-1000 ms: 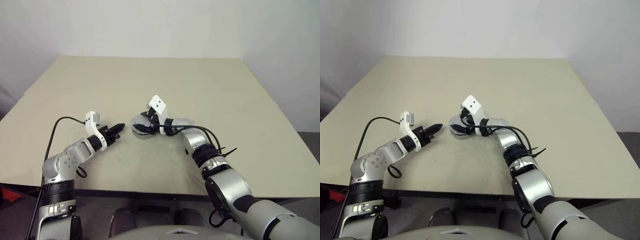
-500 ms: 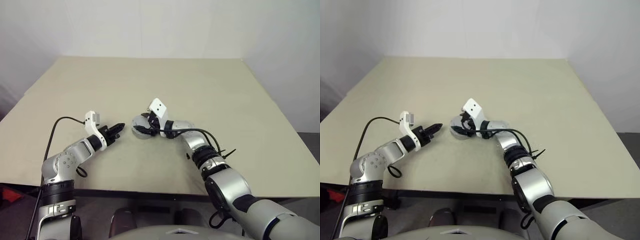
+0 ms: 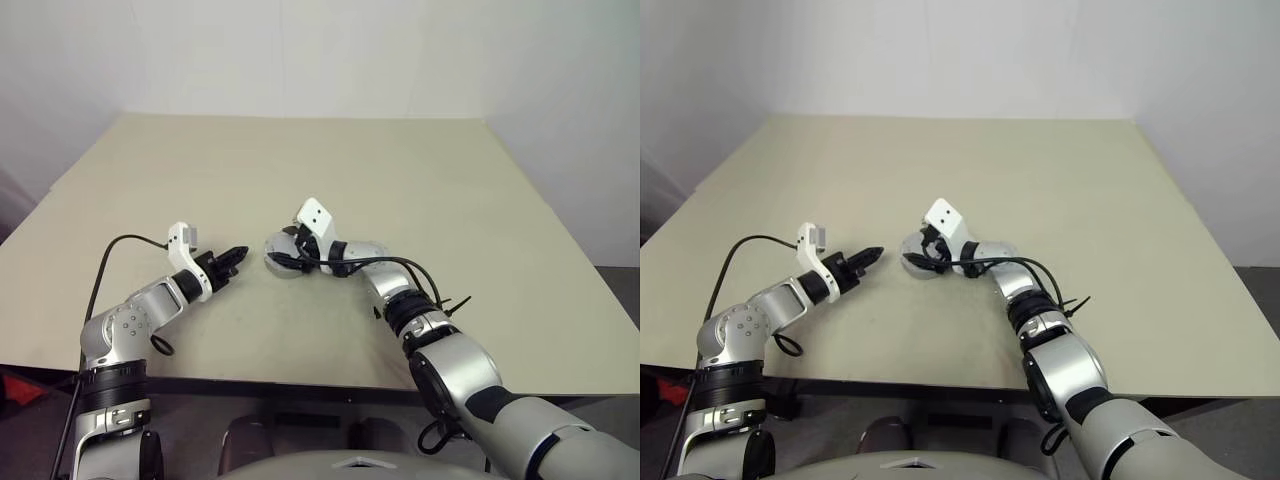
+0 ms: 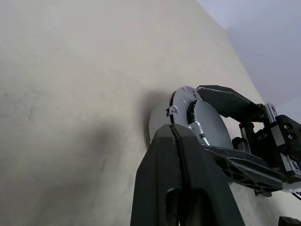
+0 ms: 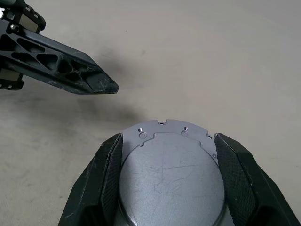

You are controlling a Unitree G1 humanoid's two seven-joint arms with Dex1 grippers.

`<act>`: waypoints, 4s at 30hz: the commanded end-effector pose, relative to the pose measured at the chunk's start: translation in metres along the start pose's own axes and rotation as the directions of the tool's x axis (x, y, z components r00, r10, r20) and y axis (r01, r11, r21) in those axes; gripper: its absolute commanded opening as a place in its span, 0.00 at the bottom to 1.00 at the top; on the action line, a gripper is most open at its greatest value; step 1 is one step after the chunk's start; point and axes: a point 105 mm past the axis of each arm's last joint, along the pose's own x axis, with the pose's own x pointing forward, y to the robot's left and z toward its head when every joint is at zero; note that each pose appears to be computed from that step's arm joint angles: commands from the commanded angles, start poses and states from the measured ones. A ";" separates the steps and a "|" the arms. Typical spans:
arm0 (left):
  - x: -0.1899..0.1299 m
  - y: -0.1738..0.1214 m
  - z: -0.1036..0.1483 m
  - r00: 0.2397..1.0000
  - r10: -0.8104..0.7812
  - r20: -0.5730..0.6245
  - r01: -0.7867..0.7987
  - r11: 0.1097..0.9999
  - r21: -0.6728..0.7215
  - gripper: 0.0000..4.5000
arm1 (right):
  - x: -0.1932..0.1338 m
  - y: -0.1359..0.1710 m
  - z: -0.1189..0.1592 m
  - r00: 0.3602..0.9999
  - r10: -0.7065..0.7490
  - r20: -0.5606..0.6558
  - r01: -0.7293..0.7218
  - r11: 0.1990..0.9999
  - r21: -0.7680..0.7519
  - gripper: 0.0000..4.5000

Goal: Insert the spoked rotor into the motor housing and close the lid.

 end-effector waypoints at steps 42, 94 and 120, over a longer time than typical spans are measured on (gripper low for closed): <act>0.037 -0.010 -0.026 0.973 0.012 -0.231 -0.062 0.976 -0.211 0.00 | -0.005 -0.002 0.002 1.000 0.016 0.004 -0.017 0.998 0.063 1.00; 0.029 -0.016 -0.030 0.976 -0.021 -0.216 -0.024 0.979 -0.203 0.00 | -0.052 -0.003 -0.010 0.971 0.185 -0.153 0.026 0.552 0.833 1.00; 0.020 -0.006 -0.023 0.979 0.032 -0.201 -0.069 0.982 -0.177 0.00 | 0.003 0.014 0.045 0.985 0.161 0.068 -0.117 0.318 0.941 1.00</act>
